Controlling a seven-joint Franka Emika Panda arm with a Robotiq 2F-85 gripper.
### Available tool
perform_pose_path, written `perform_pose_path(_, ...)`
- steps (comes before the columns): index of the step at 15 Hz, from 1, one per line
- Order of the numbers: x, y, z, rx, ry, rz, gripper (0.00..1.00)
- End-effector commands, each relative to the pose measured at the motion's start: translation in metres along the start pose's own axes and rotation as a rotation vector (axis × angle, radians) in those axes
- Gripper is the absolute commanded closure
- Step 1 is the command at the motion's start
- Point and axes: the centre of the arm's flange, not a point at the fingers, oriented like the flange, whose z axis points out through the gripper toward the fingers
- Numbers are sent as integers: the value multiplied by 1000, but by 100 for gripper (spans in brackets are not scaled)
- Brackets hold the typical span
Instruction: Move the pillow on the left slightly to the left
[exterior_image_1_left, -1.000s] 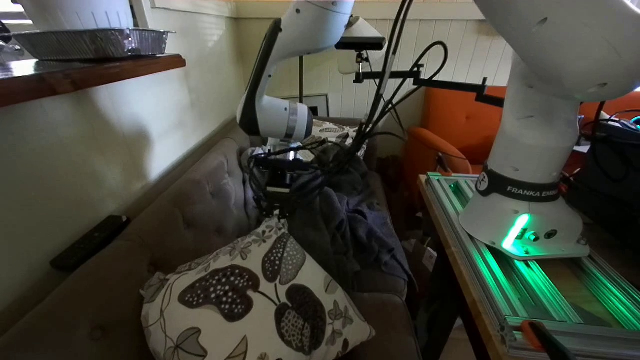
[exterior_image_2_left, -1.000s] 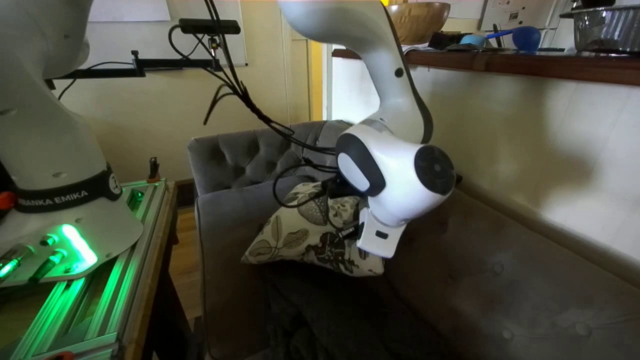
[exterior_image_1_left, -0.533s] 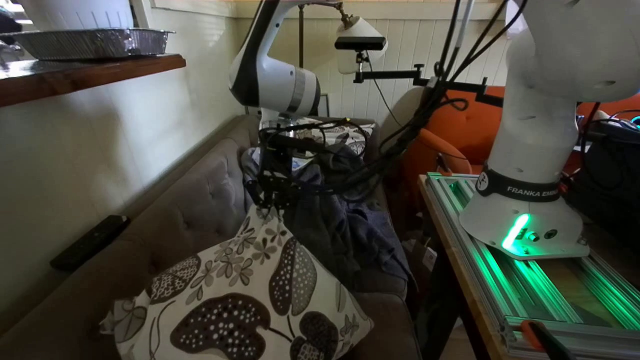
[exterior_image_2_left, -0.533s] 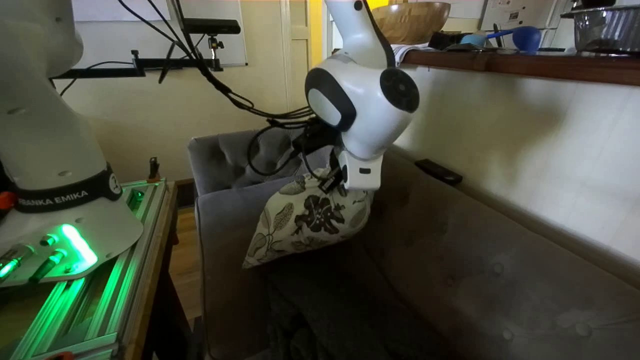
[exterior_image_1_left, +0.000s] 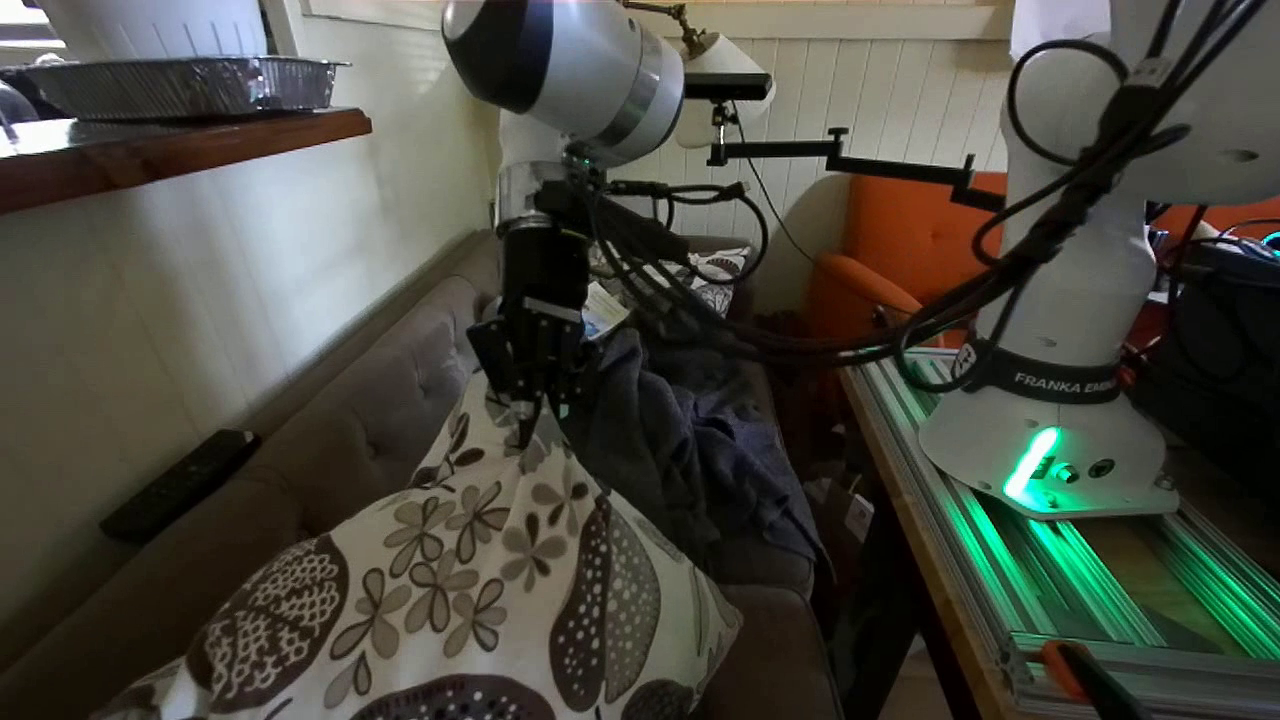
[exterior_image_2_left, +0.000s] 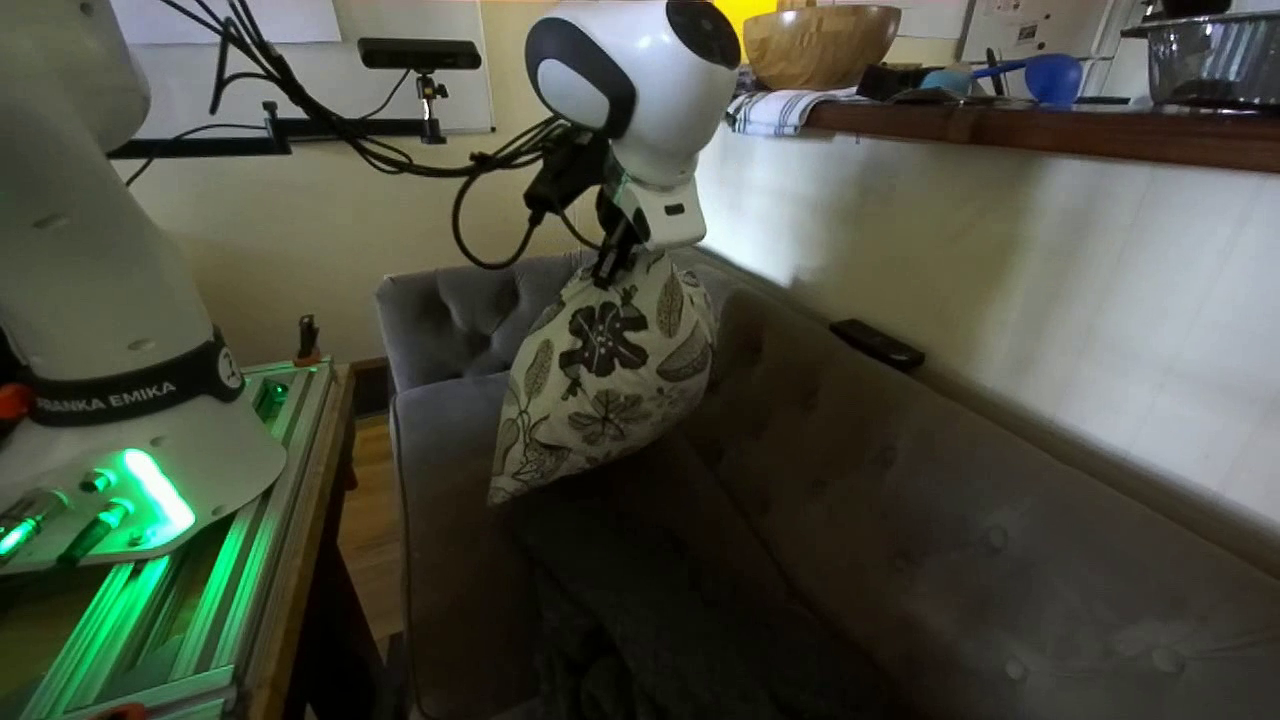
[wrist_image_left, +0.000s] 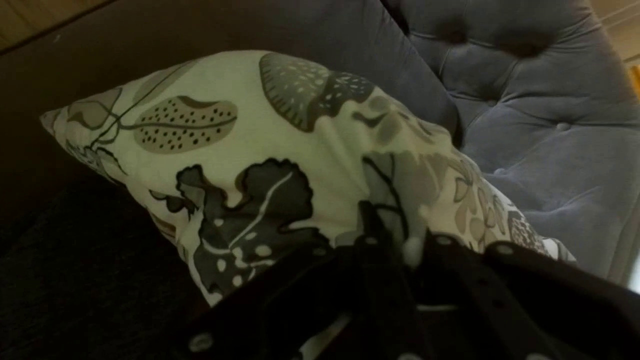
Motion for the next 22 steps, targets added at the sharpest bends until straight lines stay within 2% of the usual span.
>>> perform_pose_path(1,-5,-2,-1,-1,0,-9,86)
perform_pose_path(3,-7,1,-2,0,1,-13,86)
perform_pose_path(4,-7,3,-3,0,2,-13,96)
perform_pose_path(6,1,-15,8,23,-41,-104,96)
perform_pose_path(8,-2,-56,24,33,-81,-218,96)
perform_pose_path(11,-23,-128,48,16,-105,-373,96)
perform_pose_path(13,-40,-180,62,35,-113,-484,96)
perform_pose_path(17,-67,-287,63,91,-115,-704,96)
perform_pose_path(20,-68,-323,47,122,-119,-858,96)
perform_pose_path(22,-47,-312,43,77,-99,-825,96)
